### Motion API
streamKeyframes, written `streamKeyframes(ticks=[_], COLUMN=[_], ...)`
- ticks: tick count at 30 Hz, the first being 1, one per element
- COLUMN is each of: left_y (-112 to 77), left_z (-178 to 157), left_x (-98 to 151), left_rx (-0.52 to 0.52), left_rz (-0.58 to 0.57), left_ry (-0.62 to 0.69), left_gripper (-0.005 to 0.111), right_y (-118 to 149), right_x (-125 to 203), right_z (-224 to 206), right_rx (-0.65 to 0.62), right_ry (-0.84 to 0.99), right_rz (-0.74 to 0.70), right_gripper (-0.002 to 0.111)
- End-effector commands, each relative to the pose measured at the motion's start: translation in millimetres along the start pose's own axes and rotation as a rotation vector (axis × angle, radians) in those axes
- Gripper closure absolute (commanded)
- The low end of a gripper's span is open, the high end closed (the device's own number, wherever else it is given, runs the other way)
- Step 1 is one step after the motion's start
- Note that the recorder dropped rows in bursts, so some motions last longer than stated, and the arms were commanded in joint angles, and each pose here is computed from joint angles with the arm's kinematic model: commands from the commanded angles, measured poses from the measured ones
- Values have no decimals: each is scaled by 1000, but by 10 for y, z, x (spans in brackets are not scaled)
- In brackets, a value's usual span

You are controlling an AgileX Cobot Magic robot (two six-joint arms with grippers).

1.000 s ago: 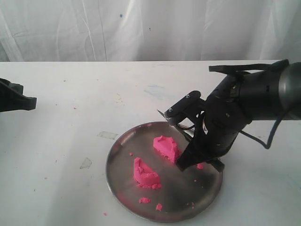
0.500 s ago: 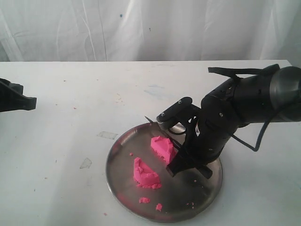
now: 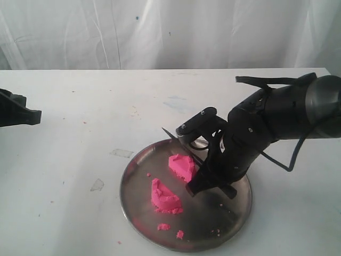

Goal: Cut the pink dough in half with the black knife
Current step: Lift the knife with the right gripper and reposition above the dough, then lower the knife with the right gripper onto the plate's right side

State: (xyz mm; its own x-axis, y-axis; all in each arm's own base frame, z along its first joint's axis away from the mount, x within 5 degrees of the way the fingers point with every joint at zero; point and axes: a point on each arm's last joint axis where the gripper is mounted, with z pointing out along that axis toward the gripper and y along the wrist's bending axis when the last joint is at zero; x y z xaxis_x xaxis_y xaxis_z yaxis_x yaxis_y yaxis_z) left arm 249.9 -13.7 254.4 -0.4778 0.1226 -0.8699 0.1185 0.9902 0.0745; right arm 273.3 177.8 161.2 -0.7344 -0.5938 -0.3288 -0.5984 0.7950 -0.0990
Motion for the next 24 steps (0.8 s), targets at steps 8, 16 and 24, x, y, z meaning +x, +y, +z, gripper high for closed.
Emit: streamKeyframes(ticks=[8, 16, 24], left_y=[9, 8, 6], left_z=[-20, -20, -20], left_x=[6, 5, 5], left_rx=[-7, -5, -3], left_rz=[-3, -27, -27], left_ry=[-3, -4, -4], left_gripper=[107, 107, 107], right_y=[-115, -116, -117], right_x=[-34, -20, -17], right_z=[-16, -15, -15], right_rx=[118, 120, 121], right_ry=[-38, -23, -19], right_rz=[46, 46, 44], right_gripper=[108, 106, 93])
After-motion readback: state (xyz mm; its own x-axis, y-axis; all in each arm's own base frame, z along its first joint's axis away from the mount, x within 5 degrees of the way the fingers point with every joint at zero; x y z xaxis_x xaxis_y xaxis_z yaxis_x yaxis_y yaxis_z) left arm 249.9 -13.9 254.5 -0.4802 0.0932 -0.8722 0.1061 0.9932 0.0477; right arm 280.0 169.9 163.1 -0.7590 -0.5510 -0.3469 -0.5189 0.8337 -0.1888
